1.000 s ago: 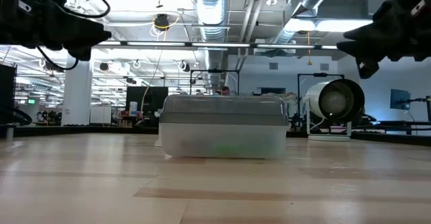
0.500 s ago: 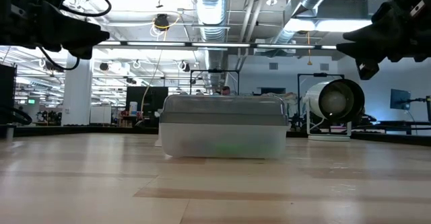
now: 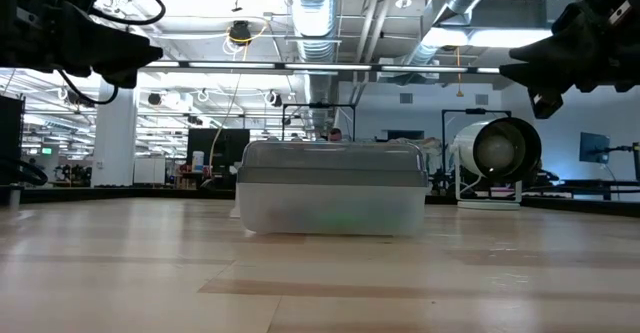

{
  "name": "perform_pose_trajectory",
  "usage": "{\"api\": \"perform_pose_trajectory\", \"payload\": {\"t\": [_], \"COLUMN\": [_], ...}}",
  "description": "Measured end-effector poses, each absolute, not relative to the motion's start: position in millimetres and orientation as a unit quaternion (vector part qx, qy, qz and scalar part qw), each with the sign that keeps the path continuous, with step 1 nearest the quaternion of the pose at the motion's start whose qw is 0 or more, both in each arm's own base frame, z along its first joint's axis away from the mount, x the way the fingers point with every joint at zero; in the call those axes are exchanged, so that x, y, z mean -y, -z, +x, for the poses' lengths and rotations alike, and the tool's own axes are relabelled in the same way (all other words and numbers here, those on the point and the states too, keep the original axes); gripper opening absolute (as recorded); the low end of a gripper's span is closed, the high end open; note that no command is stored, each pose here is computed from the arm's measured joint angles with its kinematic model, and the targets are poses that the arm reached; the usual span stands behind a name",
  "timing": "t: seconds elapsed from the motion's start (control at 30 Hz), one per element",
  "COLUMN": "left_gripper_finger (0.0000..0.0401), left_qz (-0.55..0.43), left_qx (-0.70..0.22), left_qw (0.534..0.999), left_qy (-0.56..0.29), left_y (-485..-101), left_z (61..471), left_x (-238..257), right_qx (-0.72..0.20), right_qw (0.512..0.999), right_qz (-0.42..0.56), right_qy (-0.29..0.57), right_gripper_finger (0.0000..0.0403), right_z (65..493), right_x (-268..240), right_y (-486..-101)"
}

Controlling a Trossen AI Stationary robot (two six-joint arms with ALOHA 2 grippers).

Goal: Pick & place school supplies into a supply box
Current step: Return to Home Position

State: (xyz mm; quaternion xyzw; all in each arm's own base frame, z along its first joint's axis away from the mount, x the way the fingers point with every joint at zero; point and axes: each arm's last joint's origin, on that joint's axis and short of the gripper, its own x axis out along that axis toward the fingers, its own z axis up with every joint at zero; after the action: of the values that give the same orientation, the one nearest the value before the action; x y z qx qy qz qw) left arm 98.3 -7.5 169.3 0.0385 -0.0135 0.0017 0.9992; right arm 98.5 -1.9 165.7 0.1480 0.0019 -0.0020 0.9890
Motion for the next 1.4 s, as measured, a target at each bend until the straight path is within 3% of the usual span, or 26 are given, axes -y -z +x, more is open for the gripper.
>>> {"api": "perform_pose_trajectory", "payload": {"t": [1.4], "left_gripper_finger": [0.0124], "left_qz": [0.023], "left_qx": [0.012], "left_qw": [1.000], "left_qy": [-0.002], "left_y": [-168.9], "left_z": [98.4], "left_x": [7.5], "right_qx": [-0.003], "right_qw": [0.989], "right_qz": [0.148], "right_qy": [0.002], "right_gripper_finger": [0.0122], "right_z": [98.5], "right_x": [1.9], "right_y": [-165.3]}}
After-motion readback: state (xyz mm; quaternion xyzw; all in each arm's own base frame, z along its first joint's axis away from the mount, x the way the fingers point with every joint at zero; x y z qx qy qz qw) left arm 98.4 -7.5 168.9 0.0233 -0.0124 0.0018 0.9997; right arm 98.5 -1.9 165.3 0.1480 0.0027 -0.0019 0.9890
